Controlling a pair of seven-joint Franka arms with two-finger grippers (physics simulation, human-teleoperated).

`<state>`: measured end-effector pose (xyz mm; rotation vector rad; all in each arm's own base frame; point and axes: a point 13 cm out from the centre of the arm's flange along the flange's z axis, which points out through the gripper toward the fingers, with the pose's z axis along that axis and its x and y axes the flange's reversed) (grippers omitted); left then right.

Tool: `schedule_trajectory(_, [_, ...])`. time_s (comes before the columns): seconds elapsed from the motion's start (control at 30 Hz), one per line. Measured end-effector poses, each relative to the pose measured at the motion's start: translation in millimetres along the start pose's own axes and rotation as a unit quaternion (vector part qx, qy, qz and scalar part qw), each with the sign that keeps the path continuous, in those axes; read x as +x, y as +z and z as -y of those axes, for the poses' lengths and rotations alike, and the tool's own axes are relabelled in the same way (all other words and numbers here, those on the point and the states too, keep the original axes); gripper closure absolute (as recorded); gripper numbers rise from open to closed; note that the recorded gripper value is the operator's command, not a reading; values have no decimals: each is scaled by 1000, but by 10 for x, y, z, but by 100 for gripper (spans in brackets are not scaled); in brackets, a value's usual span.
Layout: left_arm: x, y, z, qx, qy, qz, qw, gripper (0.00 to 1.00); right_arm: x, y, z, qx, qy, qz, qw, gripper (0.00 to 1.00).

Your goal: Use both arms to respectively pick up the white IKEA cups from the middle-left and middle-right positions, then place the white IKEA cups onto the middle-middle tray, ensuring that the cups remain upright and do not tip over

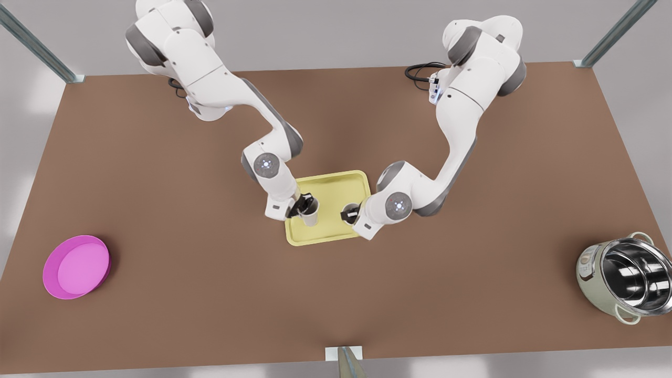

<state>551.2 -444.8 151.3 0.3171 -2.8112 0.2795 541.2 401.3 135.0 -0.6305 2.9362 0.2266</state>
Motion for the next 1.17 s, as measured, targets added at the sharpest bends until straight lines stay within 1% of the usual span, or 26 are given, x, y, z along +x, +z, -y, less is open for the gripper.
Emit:
schedule_trajectory(0.03, [42, -151, -15, -8, 0, 6, 1000, 0, -14, 28, -3, 0, 10, 4, 1000, 79])
schedule_trajectory(0.07, [55, -458, -76, -18, -1, 20, 1000, 0, -32, 41, -4, -1, 19, 9, 1000, 79])
schedule_trajectory(0.13, [-40, -1333, -449, -32, -19, 54, 998, 0, -41, 86, 11, 1, 35, 13, 999, 79])
schedule_trajectory(0.17, [-207, -1846, -799, -32, -41, 72, 996, 0, -41, 111, 18, 1, 43, 14, 999, 79])
schedule_trajectory(0.2, [-432, -2338, -1237, -33, -67, 88, 993, 0, -44, 132, 31, 2, 50, 15, 999, 1])
schedule_trajectory(0.27, [-580, -3114, -1877, -48, -95, 114, 988, 0, -64, 137, 47, 2, 65, 19, 998, 0])
schedule_trajectory(0.3, [-446, -3412, -2188, -74, -103, 131, 983, 0, -70, 137, 49, 2, 72, 20, 997, 0])
schedule_trajectory(0.33, [-275, -3538, -2375, -100, -101, 136, 980, 0, -80, 133, 52, 2, 78, 22, 997, 0])
schedule_trajectory(0.43, [-164, -3424, -2649, -142, -79, 104, 981, 0, -112, 115, 60, 2, 95, 27, 995, 0])
schedule_trajectory(0.53, [-138, -3271, -2692, -159, -45, 74, 983, 0, -194, 47, 79, 4, 106, 36, 994, 0])
schedule_trajectory(0.63, [-118, -3227, -2689, -165, -14, 61, 984, 0, -245, -46, 105, 4, 119, 43, 992, 0])
schedule_trajectory(0.67, [-115, -3219, -2693, -166, -6, 58, 984, 0, -335, -254, 134, 3, 124, 54, 991, 0])
schedule_trajectory(0.73, [-122, -3188, -2702, -169, 11, 51, 984, 0, -761, -1047, 458, 3, 153, 94, 984, 0])
schedule_trajectory(0.77, [-130, -3176, -2706, -169, 18, 49, 984, 0, -936, -1393, 768, 8, 172, 104, 980, 0])
schedule_trajectory(0.8, [-141, -3164, -2712, -169, 25, 47, 984, 0, -972, -1572, 1135, 17, 192, 98, 976, 0])
schedule_trajectory(0.87, [-146, -3151, -2702, -167, 38, 43, 984, 0, -819, -1687, 2144, 42, 246, 64, 966, 0])
schedule_trajectory(0.9, [-149, -3149, -2708, -166, 44, 42, 984, 0, -647, -1735, 2698, 55, 272, 45, 960, 0])
schedule_trajectory(0.97, [-125, -3098, -2664, -167, 59, 34, 984, 0, -357, -2254, 3390, 75, 299, 39, 951, 0])
schedule_trajectory(1.0, [-102, -3115, -2658, -166, 65, 32, 983, 0, -253, -2734, 3527, 84, 302, 48, 948, 0])
schedule_trajectory(1.07, [-67, -3266, -2646, -163, 73, 39, 983, 0, -217, -3776, 3542, 95, 292, 71, 949, 0])
schedule_trajectory(1.1, [-53, -3297, -2648, -163, 77, 39, 983, 0, -144, -4028, 3494, 98, 286, 64, 951, 0])
schedule_trajectory(1.17, [-29, -3316, -2653, -159, 83, 34, 983, 0, 52, -4129, 3411, 98, 274, 26, 956, 0])
